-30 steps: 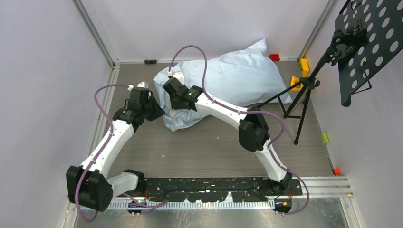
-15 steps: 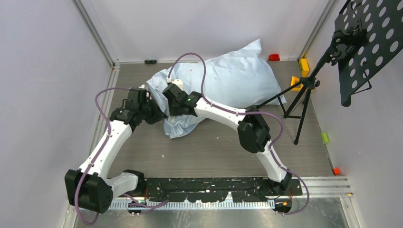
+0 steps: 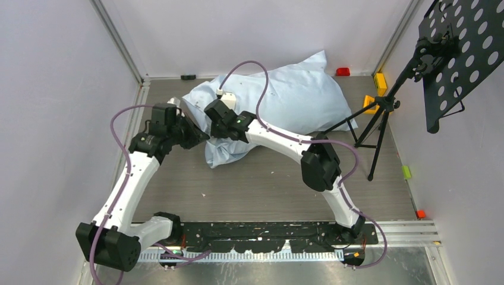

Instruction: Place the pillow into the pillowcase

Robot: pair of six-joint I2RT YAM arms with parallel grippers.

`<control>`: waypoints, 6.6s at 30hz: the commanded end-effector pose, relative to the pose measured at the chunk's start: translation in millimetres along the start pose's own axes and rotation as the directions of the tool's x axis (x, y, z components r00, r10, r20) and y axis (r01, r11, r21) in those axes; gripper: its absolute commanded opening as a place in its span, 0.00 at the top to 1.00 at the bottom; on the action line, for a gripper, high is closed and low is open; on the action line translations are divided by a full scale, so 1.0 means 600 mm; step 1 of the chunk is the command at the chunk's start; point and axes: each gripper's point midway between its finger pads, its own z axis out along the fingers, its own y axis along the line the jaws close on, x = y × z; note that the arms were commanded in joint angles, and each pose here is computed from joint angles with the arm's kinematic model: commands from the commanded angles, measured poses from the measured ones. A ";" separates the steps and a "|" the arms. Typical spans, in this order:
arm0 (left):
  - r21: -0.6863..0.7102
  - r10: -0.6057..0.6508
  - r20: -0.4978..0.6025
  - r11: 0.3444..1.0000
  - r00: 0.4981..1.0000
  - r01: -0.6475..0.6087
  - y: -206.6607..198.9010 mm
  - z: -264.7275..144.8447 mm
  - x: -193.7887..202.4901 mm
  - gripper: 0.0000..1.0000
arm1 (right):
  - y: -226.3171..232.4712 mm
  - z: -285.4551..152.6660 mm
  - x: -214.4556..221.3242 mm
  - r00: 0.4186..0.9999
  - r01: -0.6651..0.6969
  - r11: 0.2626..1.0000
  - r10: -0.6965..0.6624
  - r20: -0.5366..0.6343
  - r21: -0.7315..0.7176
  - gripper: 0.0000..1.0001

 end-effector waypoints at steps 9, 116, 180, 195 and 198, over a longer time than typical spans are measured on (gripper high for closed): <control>0.095 -0.069 0.148 0.994 0.986 0.056 -0.049 -0.060 -0.068 1.00 | -0.060 0.032 0.038 0.989 -0.040 0.994 0.025 0.146 0.099 1.00; -0.173 0.025 0.079 0.985 0.997 -0.011 0.101 0.072 -0.021 0.93 | 0.068 -0.251 -0.063 0.902 0.394 0.919 -0.391 0.186 0.019 1.00; 0.178 -0.005 0.242 0.983 0.970 -0.039 0.016 0.065 0.022 0.66 | 0.115 -0.289 -0.066 0.991 0.068 0.935 -0.022 0.132 -0.349 1.00; 0.280 -0.049 0.112 0.960 0.993 0.016 -0.021 0.221 0.043 0.98 | 0.124 -0.288 -0.066 0.993 0.052 0.928 -0.007 0.122 -0.368 1.00; 0.260 -0.049 0.076 0.965 0.996 0.028 -0.012 0.236 0.055 0.86 | 0.122 -0.284 -0.065 0.993 0.053 0.932 -0.011 0.119 -0.359 1.00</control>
